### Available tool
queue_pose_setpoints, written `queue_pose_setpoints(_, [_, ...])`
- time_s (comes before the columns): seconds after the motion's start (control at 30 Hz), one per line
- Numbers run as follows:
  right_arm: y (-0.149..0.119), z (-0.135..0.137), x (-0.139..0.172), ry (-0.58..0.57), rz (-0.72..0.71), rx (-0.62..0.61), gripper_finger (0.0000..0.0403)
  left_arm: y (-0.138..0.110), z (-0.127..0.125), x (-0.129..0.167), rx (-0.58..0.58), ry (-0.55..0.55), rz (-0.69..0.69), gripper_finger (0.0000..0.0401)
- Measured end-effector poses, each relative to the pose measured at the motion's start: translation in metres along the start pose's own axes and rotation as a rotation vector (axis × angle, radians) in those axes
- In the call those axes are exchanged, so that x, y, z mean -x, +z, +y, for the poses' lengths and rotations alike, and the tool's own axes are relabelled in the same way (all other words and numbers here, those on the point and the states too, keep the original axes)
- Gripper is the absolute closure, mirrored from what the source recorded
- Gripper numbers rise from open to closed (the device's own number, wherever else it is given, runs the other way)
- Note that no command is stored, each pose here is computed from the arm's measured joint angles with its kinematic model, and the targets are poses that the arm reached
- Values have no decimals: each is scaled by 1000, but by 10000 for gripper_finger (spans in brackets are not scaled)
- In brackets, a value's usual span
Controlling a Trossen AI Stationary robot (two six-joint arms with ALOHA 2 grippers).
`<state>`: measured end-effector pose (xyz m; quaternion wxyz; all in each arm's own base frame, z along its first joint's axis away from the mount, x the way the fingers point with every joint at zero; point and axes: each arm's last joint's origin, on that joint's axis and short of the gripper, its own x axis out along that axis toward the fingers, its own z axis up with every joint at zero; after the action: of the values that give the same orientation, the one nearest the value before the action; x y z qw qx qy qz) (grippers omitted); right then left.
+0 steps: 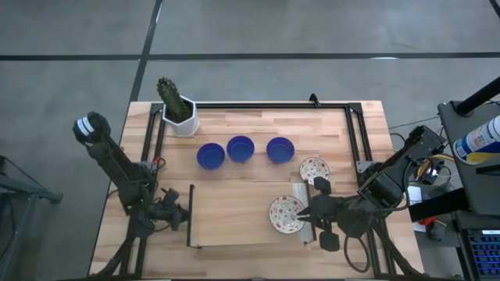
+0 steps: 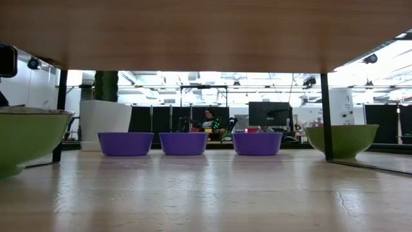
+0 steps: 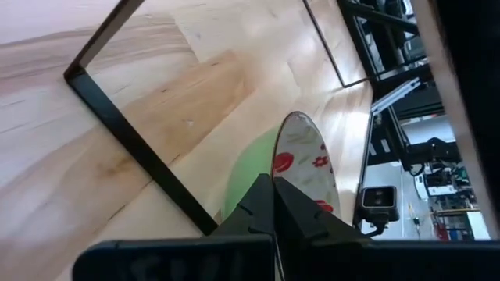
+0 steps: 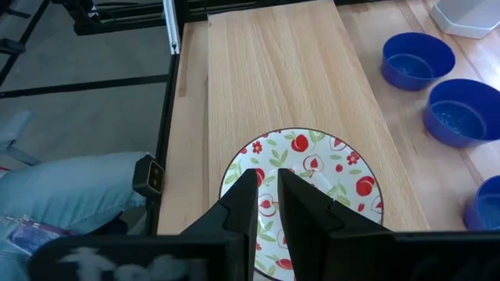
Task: Pick & Place Mini bowls
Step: Stack the bottom green bowl on the green bowl on the shelf
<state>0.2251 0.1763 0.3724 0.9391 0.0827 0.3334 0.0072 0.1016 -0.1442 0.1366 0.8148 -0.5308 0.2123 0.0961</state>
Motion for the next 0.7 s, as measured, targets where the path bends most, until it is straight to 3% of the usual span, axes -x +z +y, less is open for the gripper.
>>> queue_pose_setpoints(0.2, [0, 0, 0, 0, 0, 0, 355, 2, 0, 6, -1, 2, 23, 400])
queue_pose_setpoints(0.7, [0, 0, 0, 0, -1, 0, 355, 21, 12, 23, 59, 130, 77, 401])
